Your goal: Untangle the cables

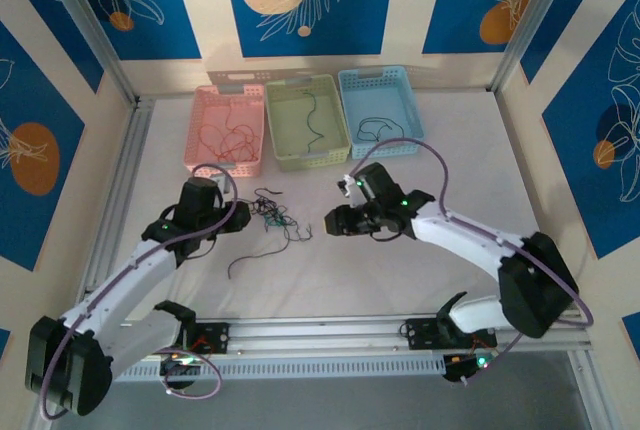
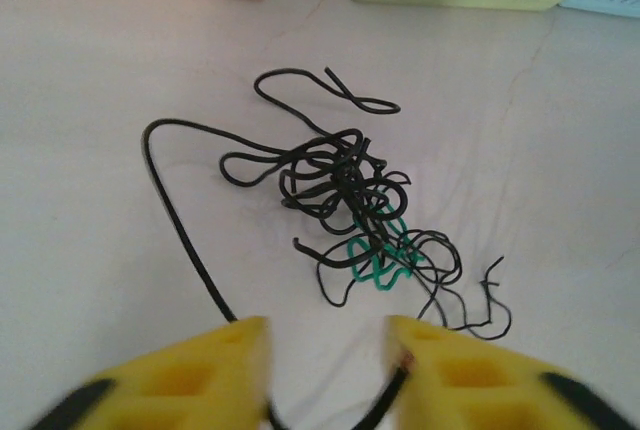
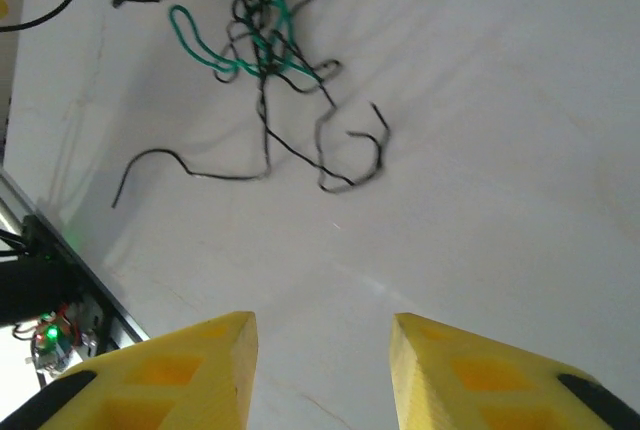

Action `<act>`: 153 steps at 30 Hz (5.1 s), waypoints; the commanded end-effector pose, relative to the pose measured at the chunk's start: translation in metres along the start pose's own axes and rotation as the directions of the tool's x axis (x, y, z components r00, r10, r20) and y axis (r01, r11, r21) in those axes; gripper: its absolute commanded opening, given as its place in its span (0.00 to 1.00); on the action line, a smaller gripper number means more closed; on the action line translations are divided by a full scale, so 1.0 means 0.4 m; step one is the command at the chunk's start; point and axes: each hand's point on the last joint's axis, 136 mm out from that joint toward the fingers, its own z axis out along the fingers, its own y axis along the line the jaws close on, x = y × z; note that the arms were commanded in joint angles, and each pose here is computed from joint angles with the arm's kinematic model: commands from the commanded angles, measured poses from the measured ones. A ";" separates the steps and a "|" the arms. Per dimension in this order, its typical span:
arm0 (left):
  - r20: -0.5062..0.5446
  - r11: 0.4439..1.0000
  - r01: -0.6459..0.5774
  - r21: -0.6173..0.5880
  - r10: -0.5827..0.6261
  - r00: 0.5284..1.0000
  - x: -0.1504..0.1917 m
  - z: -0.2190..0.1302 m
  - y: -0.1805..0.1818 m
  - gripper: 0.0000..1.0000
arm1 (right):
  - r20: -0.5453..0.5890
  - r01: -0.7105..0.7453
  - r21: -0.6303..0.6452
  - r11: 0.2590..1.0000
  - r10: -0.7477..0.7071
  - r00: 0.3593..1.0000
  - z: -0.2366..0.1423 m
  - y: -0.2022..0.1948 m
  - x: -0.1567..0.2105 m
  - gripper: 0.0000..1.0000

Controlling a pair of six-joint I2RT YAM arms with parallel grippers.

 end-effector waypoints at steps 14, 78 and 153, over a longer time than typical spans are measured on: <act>0.077 0.994 0.008 0.110 -0.017 0.997 -0.018 -0.204 -0.053 0.70 | -0.056 -0.017 0.045 0.999 0.019 0.998 0.262 0.097 -0.217 0.40; -0.013 0.993 0.004 0.118 -0.003 1.000 0.024 -0.157 -0.051 0.69 | -0.065 0.301 0.086 0.950 -0.296 0.953 0.459 0.047 -0.295 0.43; -0.209 0.937 -0.307 0.165 0.337 0.918 0.050 0.238 -0.194 0.55 | 0.031 0.157 0.048 0.986 -0.158 0.987 0.292 -0.034 -0.217 0.00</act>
